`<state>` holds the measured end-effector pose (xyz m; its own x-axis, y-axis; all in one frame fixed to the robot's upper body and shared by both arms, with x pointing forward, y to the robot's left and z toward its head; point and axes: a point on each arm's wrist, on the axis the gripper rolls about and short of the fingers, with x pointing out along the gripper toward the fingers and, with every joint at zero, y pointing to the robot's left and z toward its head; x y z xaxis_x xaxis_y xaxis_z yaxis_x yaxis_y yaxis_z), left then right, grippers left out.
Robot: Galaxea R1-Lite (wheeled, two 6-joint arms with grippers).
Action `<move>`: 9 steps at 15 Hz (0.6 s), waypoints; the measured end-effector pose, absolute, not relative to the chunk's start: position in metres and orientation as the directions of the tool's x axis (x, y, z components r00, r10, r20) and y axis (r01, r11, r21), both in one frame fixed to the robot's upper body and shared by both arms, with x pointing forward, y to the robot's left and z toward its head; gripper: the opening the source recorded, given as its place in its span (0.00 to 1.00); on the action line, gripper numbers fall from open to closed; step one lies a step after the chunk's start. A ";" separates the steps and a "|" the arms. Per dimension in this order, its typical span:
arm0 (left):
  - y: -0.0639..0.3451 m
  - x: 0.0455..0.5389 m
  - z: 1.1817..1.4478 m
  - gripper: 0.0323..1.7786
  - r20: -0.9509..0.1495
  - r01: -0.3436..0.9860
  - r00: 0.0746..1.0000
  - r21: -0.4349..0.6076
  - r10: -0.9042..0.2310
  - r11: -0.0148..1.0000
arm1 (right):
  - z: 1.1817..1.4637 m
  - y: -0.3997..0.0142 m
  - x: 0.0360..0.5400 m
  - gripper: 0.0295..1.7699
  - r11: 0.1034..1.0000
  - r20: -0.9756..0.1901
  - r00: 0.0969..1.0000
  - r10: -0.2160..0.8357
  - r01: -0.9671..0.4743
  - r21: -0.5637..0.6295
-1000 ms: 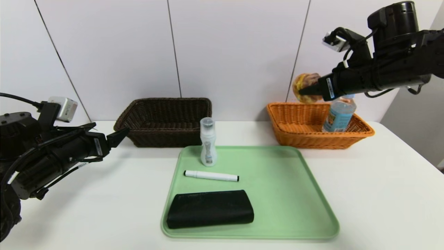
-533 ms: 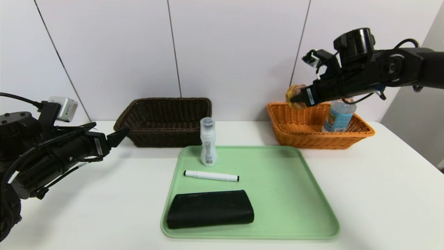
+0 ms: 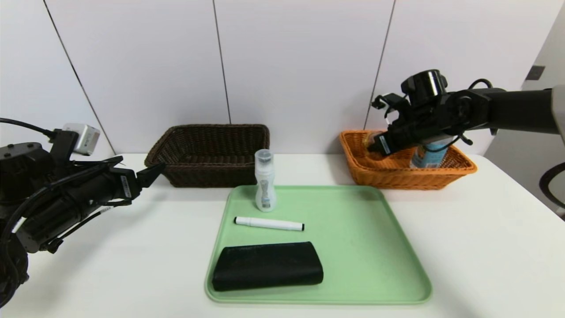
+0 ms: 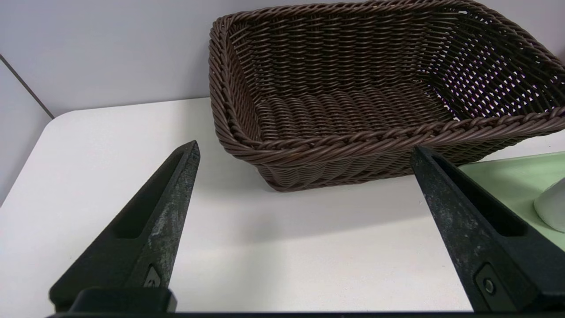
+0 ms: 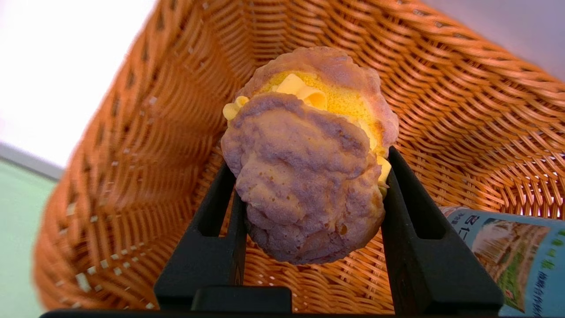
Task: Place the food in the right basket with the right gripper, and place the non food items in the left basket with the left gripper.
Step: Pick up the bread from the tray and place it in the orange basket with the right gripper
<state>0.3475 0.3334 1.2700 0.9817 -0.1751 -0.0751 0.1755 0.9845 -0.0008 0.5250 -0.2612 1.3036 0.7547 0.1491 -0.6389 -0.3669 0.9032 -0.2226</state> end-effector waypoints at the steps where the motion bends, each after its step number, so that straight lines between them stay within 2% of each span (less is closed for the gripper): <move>1: 0.333 0.347 1.270 0.95 -0.074 0.176 0.982 -0.001 -0.175 0.984 | 1.300 -0.261 0.527 0.47 0.902 -0.646 0.751 0.135 -0.363 -0.233; 9: 0.333 0.345 1.271 0.95 -0.070 0.174 0.982 0.000 -0.174 0.985 | 1.291 -0.260 0.529 0.47 0.902 -0.664 0.737 0.127 -0.364 -0.232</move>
<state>0.3451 0.3334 1.2714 0.9823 -0.1736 -0.0699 0.1741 0.9847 0.0003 0.5292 -0.2603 1.2908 0.7373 0.1272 -0.6635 -0.3643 0.9019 -0.2319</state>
